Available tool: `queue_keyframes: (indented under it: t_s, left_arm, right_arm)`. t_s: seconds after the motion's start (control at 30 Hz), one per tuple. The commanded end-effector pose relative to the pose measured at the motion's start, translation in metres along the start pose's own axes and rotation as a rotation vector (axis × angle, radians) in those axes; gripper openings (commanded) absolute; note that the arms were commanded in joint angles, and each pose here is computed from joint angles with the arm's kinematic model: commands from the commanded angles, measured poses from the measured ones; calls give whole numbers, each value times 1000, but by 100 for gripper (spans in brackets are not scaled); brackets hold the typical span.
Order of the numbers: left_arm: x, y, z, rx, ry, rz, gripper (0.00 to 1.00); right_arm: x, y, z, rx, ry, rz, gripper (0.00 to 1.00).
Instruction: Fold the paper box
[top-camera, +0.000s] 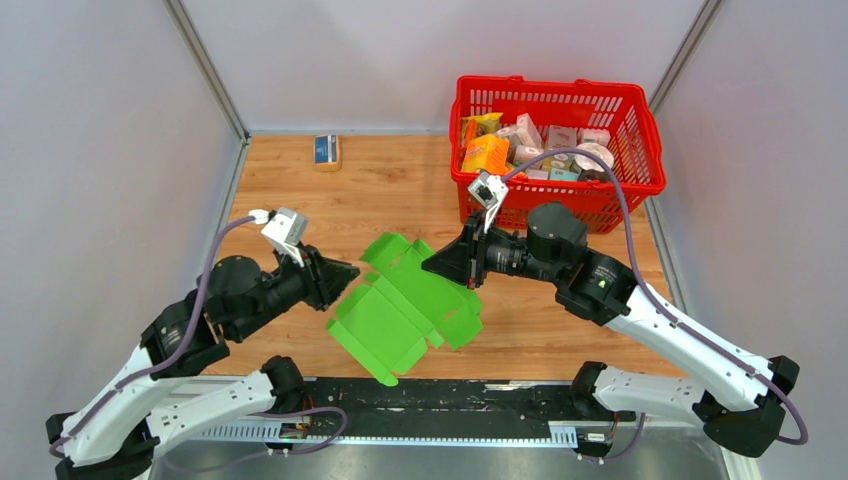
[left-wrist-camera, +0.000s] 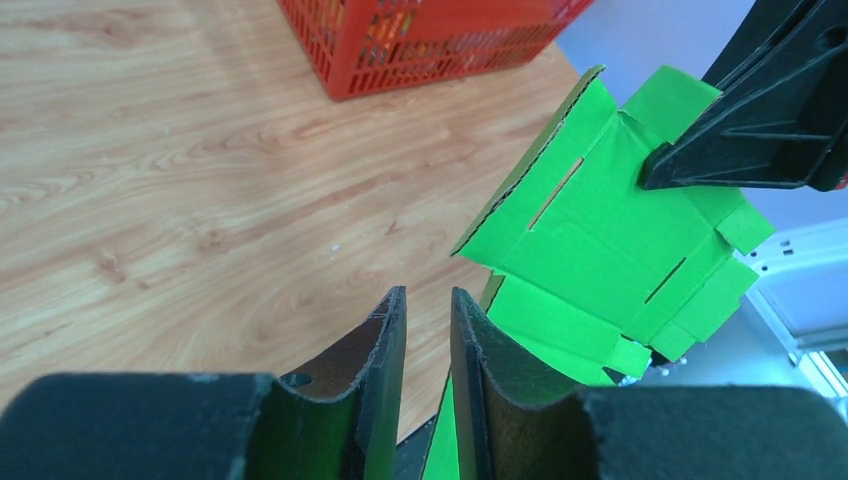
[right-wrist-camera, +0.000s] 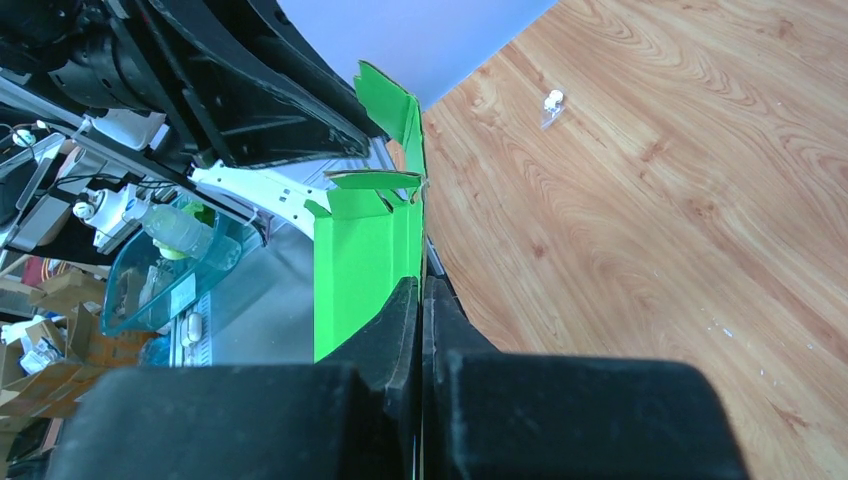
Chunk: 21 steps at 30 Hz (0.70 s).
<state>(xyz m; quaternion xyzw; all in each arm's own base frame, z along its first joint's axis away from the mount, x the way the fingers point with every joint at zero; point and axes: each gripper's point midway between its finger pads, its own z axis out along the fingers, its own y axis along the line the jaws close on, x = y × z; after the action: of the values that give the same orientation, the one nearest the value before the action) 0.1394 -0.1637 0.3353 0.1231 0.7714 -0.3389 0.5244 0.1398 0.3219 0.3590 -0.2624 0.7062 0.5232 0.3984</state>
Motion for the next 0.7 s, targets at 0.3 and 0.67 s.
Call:
queue_keyframes:
  t_s: [0.3,0.67]
  left_arm:
    - [39,-49,40,212,147,-60,22]
    - [46,24,20,-110,146,87,49]
  right_arm:
    - [-5,-3,6,-5,-33,-25,0]
    - [74,-92,33,216,347,-229,0]
